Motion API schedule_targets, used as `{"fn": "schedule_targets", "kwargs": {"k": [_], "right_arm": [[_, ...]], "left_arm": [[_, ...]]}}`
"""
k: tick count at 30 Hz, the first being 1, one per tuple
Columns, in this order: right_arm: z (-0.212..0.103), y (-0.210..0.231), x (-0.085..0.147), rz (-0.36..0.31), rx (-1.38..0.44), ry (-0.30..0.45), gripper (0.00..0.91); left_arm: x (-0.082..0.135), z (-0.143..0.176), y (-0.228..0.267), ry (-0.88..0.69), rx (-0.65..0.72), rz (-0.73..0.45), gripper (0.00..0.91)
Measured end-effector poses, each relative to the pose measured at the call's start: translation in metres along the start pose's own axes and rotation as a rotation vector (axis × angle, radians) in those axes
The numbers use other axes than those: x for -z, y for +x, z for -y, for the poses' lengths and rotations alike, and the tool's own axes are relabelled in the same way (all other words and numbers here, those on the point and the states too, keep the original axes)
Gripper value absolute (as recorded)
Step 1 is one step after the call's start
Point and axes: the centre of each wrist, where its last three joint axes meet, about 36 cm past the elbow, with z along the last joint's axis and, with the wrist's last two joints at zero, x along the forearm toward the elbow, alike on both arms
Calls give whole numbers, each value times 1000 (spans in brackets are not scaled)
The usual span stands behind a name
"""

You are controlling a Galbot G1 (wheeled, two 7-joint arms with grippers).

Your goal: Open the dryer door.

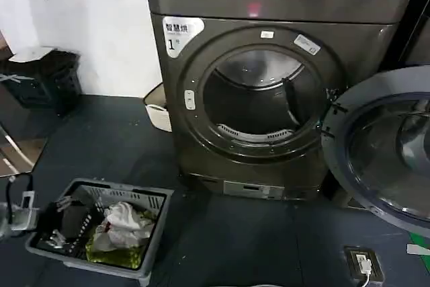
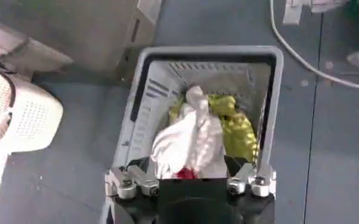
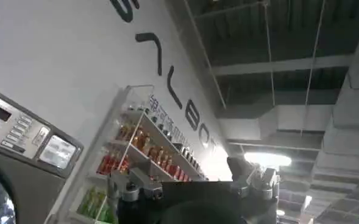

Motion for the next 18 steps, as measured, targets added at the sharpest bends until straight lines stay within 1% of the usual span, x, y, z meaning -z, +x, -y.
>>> {"fn": "schedule_targets", "kwargs": {"k": [8,11,18], "right_arm": [[3,-1,0,-1,-5,7,907],[1,1,0,-2,6,8,907],[3,2,2,-1,1,13,907]], "left_arm": [[-10,-3,-3,-24,-6,-44,907],[-11,-3,-3,-24,-25,-46,907],[-9,-2,-3,-26,-20,-35,907]]}}
